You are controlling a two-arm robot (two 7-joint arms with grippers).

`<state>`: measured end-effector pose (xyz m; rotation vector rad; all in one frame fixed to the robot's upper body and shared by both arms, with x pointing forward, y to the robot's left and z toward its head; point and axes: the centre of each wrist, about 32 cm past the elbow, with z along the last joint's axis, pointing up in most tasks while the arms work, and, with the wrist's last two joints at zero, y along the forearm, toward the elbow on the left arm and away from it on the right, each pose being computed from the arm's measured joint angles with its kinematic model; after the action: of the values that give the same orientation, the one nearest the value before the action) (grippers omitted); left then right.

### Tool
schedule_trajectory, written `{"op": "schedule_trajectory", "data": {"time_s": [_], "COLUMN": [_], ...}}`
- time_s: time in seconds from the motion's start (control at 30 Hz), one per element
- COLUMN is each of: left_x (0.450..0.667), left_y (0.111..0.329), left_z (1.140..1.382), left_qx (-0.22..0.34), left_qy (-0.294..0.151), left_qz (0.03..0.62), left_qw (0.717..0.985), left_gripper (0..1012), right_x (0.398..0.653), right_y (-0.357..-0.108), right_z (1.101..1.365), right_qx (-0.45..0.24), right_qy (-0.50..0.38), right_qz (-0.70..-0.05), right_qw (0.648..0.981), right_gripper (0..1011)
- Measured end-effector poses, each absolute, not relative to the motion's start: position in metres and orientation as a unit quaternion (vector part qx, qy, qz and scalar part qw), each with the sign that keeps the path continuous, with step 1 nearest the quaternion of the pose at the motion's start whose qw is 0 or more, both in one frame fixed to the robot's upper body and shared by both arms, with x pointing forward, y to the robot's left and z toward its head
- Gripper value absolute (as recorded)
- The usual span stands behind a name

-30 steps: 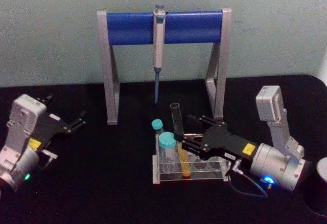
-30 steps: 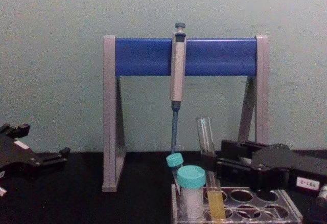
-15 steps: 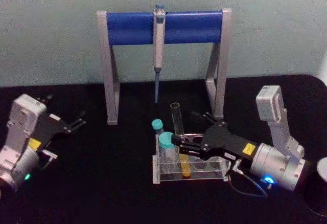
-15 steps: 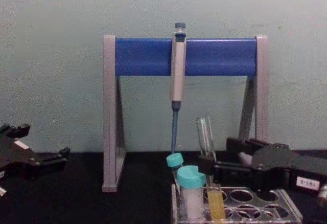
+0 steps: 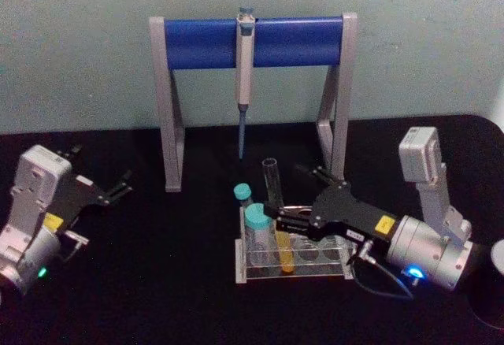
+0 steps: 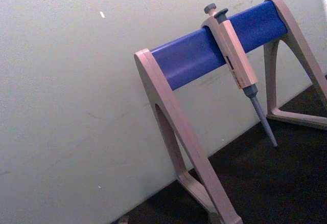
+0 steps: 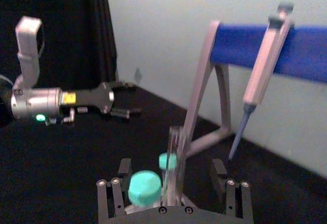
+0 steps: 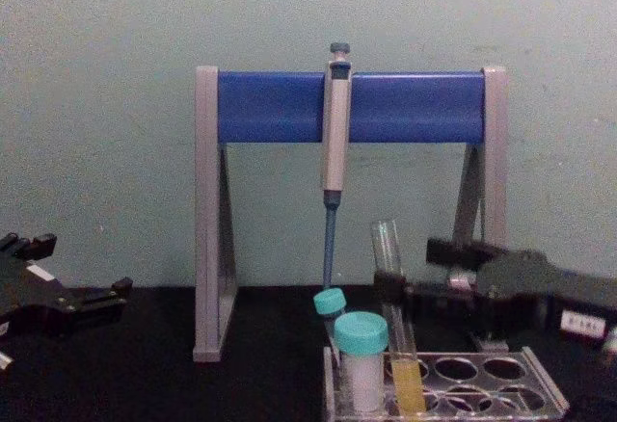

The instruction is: Pick up the test tube from the test tube rack, shake it, then place it back into the test tube rack.

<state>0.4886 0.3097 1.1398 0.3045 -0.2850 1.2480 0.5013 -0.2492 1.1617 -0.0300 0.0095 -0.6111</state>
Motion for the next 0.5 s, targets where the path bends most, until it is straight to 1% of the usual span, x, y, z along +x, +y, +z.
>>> {"op": "schedule_trajectory", "data": {"time_s": [0.23,0.33,0.43,0.5], "left_x": [0.489,0.489,0.489,0.489], "left_y": [0.31,0.31,0.31,0.31], "left_z": [1.14,1.14,1.14,1.14], "left_qx": [0.141,0.141,0.141,0.141], "left_qy": [-0.132,-0.132,-0.132,-0.132], "left_qz": [0.58,0.58,0.58,0.58], "left_qw": [0.791,0.791,0.791,0.791], "left_gripper": [1001,1002,1001,1001], "right_x": [0.5,0.496,0.49,0.485], "right_y": [-0.253,-0.256,-0.261,-0.265], "right_z": [1.182,1.191,1.196,1.198], "right_qx": [0.023,0.039,0.052,0.056], "right_qy": [-0.033,-0.052,-0.067,-0.079], "right_qz": [-0.304,-0.317,-0.349,-0.382], "right_qw": [0.952,0.946,0.933,0.919], "right_gripper": [1000,1000,1000,1000]}}
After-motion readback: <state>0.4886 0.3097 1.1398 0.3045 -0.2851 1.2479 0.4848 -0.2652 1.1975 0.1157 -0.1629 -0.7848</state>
